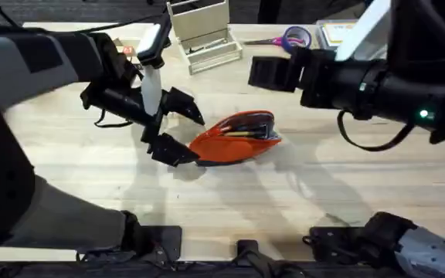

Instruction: Unzip the bag, pick up the pens from the table one at a time and place them inside, then zip the bag closed.

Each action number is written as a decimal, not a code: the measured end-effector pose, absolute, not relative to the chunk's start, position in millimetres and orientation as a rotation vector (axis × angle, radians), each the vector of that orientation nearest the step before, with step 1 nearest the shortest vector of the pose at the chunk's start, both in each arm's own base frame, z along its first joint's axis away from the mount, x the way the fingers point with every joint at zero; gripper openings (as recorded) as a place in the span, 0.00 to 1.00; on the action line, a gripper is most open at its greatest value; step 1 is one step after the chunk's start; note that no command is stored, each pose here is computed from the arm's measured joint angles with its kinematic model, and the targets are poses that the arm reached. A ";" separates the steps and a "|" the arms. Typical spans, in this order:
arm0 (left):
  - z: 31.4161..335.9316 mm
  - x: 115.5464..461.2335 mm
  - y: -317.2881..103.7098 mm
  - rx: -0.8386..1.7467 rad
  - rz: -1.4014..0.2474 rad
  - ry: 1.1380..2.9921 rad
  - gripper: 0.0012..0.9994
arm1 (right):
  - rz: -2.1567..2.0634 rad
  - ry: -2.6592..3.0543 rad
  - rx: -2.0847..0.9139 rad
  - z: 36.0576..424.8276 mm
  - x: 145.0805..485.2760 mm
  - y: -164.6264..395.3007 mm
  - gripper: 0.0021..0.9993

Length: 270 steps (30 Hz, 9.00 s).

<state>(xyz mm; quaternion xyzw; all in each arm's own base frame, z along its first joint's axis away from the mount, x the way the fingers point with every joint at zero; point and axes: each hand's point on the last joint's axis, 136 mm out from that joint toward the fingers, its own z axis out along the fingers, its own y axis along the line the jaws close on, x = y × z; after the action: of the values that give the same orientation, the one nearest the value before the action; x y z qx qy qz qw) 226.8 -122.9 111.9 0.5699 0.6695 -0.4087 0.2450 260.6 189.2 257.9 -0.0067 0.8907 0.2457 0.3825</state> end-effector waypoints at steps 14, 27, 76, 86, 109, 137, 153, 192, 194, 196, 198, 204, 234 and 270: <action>139.2 236.2 -106.2 1.477 -1.125 1.892 1.00 | 0.657 2.316 -0.243 249.4 242.8 201.7 1.00; 194.2 252.2 -58.2 1.487 -0.816 1.897 1.00 | 0.698 2.389 -0.401 235.5 221.0 208.1 1.00; 204.0 248.5 0.3 1.244 -0.679 2.029 1.00 | 1.243 2.586 -0.740 158.8 205.3 317.7 1.00; 204.0 248.5 0.3 1.244 -0.679 2.029 1.00 | 1.295 2.548 -0.763 165.7 204.1 322.8 1.00; 204.0 248.5 0.3 1.244 -0.679 2.029 1.00 | 1.340 2.400 -0.789 195.5 209.3 329.7 1.00; 204.1 248.5 0.3 1.244 -0.679 2.029 1.00 | 0.613 2.202 -0.909 231.4 228.2 319.0 1.00; 204.0 248.5 0.3 1.244 -0.679 2.029 1.00 | 0.564 2.191 -0.904 231.3 219.4 325.2 1.00; 204.0 248.6 0.3 1.244 -0.679 2.029 1.00 | 0.495 2.383 -0.881 165.3 226.3 340.0 1.00; 204.0 248.6 0.3 1.244 -0.678 2.029 1.00 | 0.487 2.394 -0.885 159.1 227.4 341.7 1.00; 204.0 248.6 0.3 1.244 -0.678 2.029 1.00 | 0.480 2.404 -0.887 152.7 228.8 343.9 1.00; 204.0 248.6 0.3 1.244 -0.679 2.029 1.00 | 0.475 2.412 -0.888 146.5 230.5 346.5 1.00; 204.0 248.6 0.3 1.244 -0.678 2.029 1.00 | 0.470 2.419 -0.891 137.1 233.6 351.3 1.00; 204.0 248.6 0.3 1.244 -0.678 2.029 1.00 | 0.449 2.435 -0.889 128.6 235.3 351.5 0.12; 189.8 235.1 -44.0 1.358 -0.837 1.917 1.00 | 0.494 2.357 -0.769 161.1 263.2 341.4 0.03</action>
<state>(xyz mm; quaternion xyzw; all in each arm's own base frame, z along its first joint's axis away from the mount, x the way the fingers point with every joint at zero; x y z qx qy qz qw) 235.1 -44.0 189.8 0.5162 0.7287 -0.3181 0.3184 263.2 341.4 161.1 -0.2899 0.8889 0.1862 0.3019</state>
